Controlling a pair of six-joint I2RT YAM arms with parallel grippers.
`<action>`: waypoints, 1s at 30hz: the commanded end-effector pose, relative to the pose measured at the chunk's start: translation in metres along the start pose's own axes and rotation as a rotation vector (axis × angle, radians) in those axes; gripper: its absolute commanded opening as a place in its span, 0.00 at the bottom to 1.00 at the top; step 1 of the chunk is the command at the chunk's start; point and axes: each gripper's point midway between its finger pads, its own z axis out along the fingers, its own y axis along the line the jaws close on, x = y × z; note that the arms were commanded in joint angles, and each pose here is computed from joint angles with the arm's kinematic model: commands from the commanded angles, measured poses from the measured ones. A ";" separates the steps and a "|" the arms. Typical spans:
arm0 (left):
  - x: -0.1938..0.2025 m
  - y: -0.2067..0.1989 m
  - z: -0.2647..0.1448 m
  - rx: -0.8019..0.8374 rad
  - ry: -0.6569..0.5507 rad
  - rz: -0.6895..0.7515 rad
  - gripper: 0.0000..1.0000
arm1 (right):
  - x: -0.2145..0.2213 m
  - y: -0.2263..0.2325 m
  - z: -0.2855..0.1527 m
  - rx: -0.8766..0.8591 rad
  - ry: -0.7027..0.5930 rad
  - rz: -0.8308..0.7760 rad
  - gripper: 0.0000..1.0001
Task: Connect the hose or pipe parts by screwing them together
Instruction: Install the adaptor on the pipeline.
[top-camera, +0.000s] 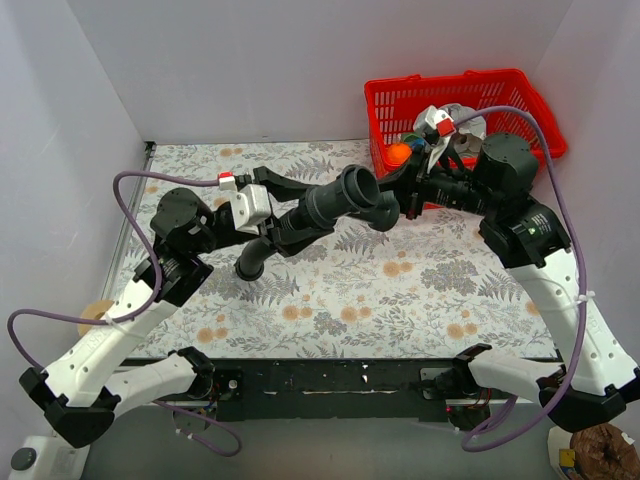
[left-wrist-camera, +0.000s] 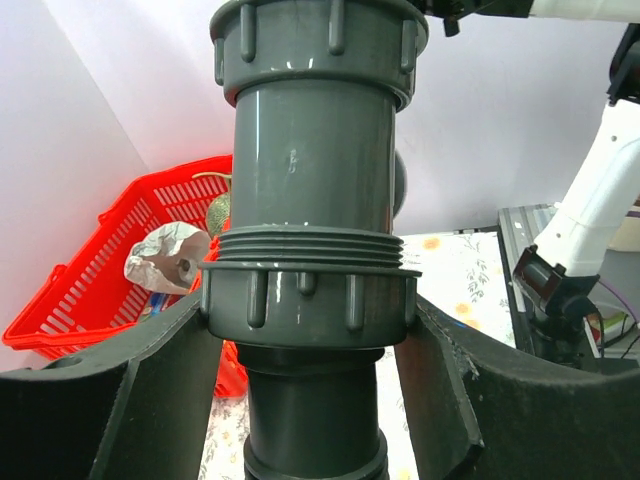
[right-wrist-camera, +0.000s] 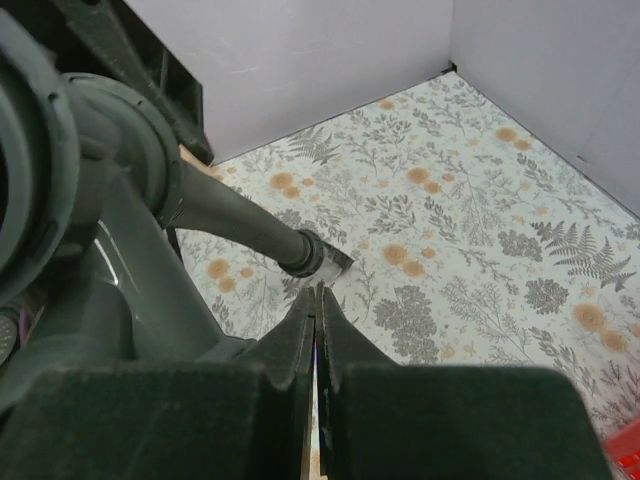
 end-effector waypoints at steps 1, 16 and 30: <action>-0.024 0.023 0.001 -0.098 -0.058 0.079 0.00 | -0.011 0.029 -0.012 -0.112 -0.026 -0.010 0.01; -0.001 0.066 0.014 -0.262 0.012 0.087 0.00 | -0.022 0.068 -0.032 -0.239 -0.071 0.004 0.01; 0.029 0.041 0.032 -0.156 0.092 0.016 0.00 | -0.048 0.086 0.006 -0.301 -0.142 -0.014 0.01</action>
